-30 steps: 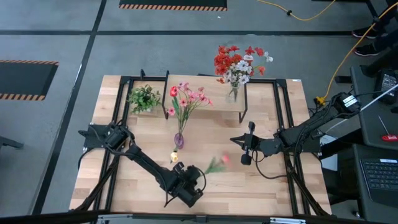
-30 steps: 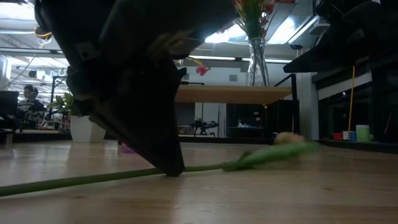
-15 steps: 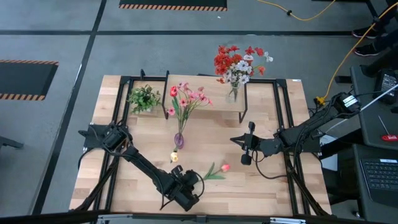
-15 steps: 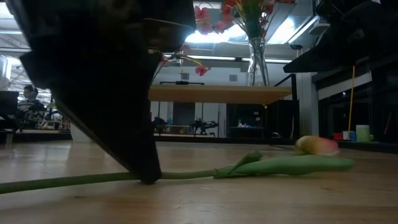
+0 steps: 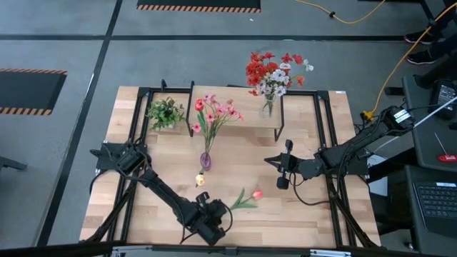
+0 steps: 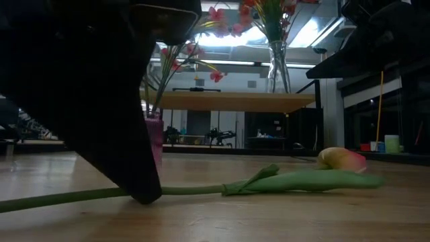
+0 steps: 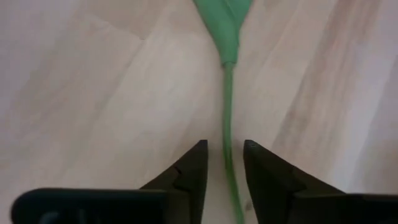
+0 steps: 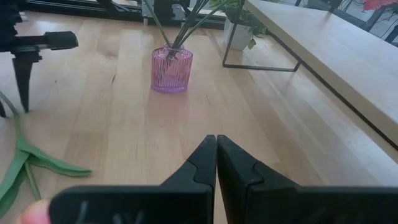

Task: Pick and place flowers into a vace then onto a shelf
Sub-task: Put the pink flower into the purple vase

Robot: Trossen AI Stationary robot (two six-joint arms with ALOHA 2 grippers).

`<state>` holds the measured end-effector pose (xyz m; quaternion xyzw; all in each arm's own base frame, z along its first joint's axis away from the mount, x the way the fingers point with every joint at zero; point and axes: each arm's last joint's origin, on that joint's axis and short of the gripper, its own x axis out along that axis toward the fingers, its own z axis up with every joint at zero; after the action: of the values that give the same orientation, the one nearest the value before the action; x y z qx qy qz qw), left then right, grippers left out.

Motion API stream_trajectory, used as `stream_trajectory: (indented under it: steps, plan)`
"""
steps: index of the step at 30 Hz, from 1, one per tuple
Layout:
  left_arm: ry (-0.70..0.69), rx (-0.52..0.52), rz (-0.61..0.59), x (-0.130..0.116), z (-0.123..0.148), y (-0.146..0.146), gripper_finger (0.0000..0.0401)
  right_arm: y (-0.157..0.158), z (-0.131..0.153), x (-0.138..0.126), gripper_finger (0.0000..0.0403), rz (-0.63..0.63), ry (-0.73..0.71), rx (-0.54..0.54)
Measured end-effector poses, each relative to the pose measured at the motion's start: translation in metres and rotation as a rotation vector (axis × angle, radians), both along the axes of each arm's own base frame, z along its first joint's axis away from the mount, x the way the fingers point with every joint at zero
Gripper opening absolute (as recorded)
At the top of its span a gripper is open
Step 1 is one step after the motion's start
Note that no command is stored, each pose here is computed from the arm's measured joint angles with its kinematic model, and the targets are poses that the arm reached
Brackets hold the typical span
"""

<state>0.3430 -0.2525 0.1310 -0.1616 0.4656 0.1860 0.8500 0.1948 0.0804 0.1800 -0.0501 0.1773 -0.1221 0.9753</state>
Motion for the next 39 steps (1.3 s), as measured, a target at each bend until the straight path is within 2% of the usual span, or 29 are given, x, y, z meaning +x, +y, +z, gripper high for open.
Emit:
stream_trajectory:
  steps: [7,15,22,27,34,39]
  plan:
    - [-0.043,0.068,0.051,0.007,0.001,0.011,0.0130,0.000,0.000,0.000,0.0016,0.000,0.000,0.000]
    - [-0.016,0.008,0.073,0.018,0.000,0.025,0.0133,0.000,0.000,0.000,0.0016,0.000,0.000,0.000]
    - [-0.025,-0.039,-0.033,0.027,0.003,0.025,0.0133,0.000,0.000,0.000,0.0017,0.000,0.000,0.000]
    - [0.044,-0.065,-0.019,0.024,0.000,0.027,0.0124,0.000,0.000,0.000,0.0017,0.000,0.000,0.000]
    - [0.081,-0.048,-0.007,0.022,-0.008,0.028,0.0105,0.000,0.000,0.000,0.0017,-0.001,-0.001,0.002]
    - [0.117,-0.046,-0.013,0.019,-0.009,0.029,0.0077,0.000,0.000,0.000,0.0017,-0.001,0.000,0.002]
